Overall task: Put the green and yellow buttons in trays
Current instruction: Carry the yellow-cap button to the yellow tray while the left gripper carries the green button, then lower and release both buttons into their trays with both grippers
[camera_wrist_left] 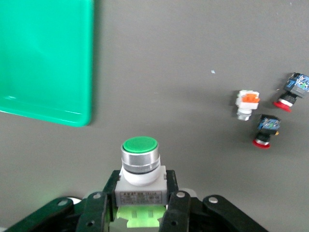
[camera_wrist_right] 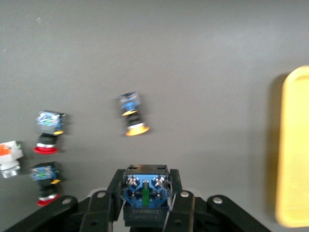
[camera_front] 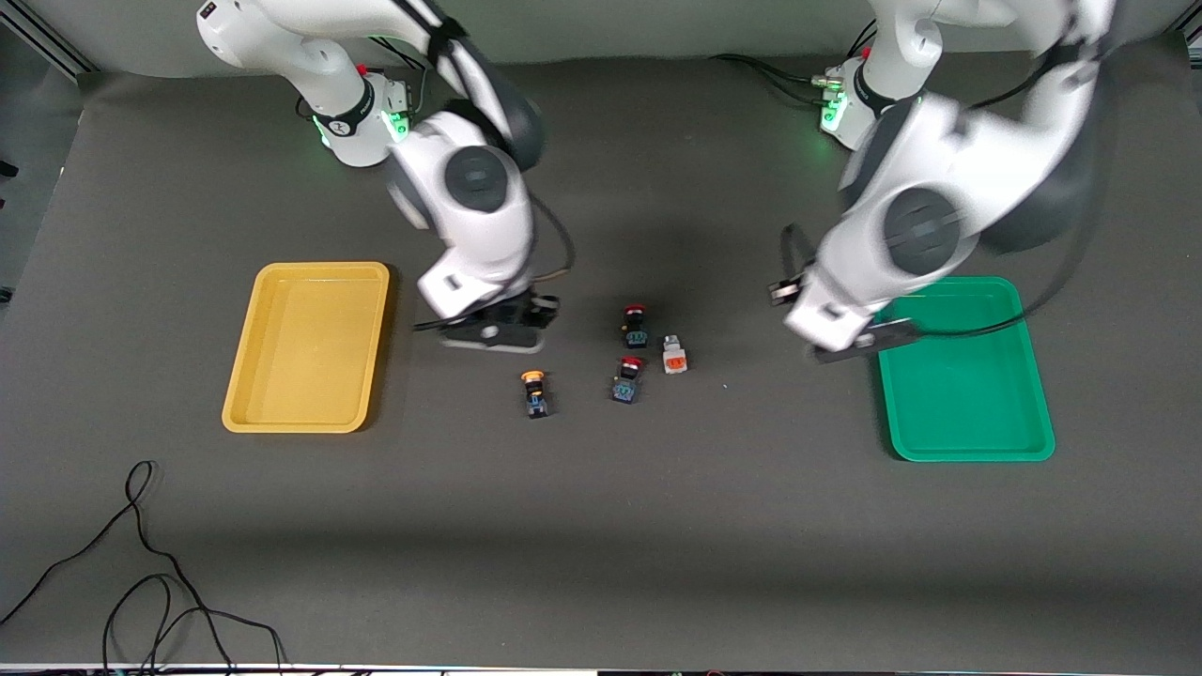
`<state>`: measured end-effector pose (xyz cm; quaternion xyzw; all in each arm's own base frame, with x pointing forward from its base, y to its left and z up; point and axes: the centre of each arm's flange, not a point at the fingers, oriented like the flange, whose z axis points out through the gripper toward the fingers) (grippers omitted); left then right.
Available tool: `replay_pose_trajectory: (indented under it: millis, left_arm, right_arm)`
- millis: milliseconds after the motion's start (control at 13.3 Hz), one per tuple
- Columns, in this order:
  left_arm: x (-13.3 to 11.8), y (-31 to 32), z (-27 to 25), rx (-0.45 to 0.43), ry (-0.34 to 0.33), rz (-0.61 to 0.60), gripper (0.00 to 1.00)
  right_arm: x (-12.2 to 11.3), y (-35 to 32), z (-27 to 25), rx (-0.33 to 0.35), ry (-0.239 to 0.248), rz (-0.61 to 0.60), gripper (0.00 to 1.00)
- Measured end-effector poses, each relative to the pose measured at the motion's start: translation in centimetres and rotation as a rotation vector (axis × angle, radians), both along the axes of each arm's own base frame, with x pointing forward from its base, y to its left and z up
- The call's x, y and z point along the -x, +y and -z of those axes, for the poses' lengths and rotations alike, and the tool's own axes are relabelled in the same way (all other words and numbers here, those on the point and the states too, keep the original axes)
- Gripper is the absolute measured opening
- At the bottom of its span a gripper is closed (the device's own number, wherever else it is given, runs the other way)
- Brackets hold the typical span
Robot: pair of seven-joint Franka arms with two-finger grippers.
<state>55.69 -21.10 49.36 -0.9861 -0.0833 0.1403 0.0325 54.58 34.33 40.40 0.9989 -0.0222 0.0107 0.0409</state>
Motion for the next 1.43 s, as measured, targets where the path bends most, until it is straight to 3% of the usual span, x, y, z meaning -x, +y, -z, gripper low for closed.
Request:
replay_pose_trajectory:
  millis: [225, 526, 676, 977, 1127, 1427]
  left_arm:
    - [-3.4, 12.5, -0.7, 0.038, 0.011, 0.144, 0.41]
    - [-5.7, 25.2, 6.5, 0.106, -0.028, 0.26, 0.41]
    - [-5.4, 28.0, 11.0, 0.107, -0.071, 0.309, 0.41]
    - [-2.7, 30.4, 19.4, 0.096, -0.158, 0.358, 0.41]
    - [-1.2, 31.0, 22.8, 0.081, -0.189, 0.382, 0.41]
    - [1.0, 32.5, 28.5, 0.082, -0.23, 0.392, 0.41]
  right_arm:
    - [-4.5, -12.7, -3.0, 0.005, 0.054, -0.15, 0.41]
    - [-6.5, -30.9, -3.9, -0.039, 0.093, -0.317, 0.41]
    - [-5.7, -37.2, -2.1, -0.044, 0.098, -0.331, 0.41]
    - [-1.1, -42.7, 8.7, -0.083, 0.015, -0.338, 0.41]
    - [1.0, -43.5, 13.1, -0.096, 0.021, -0.319, 0.41]
    - [1.9, -44.6, 18.9, -0.086, 0.044, -0.271, 0.41]
